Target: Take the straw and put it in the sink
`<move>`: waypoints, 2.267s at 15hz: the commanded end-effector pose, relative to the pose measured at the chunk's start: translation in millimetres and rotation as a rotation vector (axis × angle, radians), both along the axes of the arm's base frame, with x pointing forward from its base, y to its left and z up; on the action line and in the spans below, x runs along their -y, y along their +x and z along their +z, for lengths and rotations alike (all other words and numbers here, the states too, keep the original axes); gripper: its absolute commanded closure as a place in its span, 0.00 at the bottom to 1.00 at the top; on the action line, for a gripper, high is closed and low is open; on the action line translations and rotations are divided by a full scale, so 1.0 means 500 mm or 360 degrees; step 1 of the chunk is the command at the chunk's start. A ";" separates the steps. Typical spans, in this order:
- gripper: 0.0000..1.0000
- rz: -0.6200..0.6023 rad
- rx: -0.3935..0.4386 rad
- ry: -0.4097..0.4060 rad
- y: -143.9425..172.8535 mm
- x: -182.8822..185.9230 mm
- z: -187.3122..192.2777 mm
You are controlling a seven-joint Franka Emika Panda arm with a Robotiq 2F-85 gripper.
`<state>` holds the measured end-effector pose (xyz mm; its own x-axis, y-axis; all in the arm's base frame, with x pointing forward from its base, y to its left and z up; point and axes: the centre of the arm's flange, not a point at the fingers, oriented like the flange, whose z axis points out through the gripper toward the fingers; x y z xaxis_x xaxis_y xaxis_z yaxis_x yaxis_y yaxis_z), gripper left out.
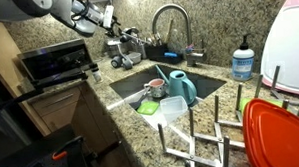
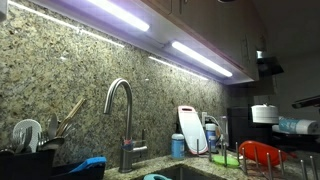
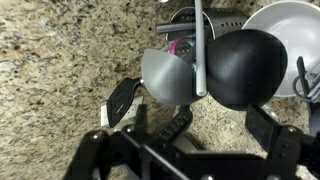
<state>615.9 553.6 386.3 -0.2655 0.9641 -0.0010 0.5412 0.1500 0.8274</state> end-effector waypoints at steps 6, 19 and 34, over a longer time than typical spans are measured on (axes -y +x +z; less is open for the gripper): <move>0.57 0.0039 0.0006 -0.0049 0.028 -0.019 -0.006; 0.72 -0.0016 -0.0081 0.0041 0.021 -0.002 -0.009; 0.00 -0.0110 -0.0095 0.0032 0.018 0.024 -0.013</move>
<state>627.4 547.4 371.8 -0.2343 0.9716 0.0329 0.5925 0.1159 0.7972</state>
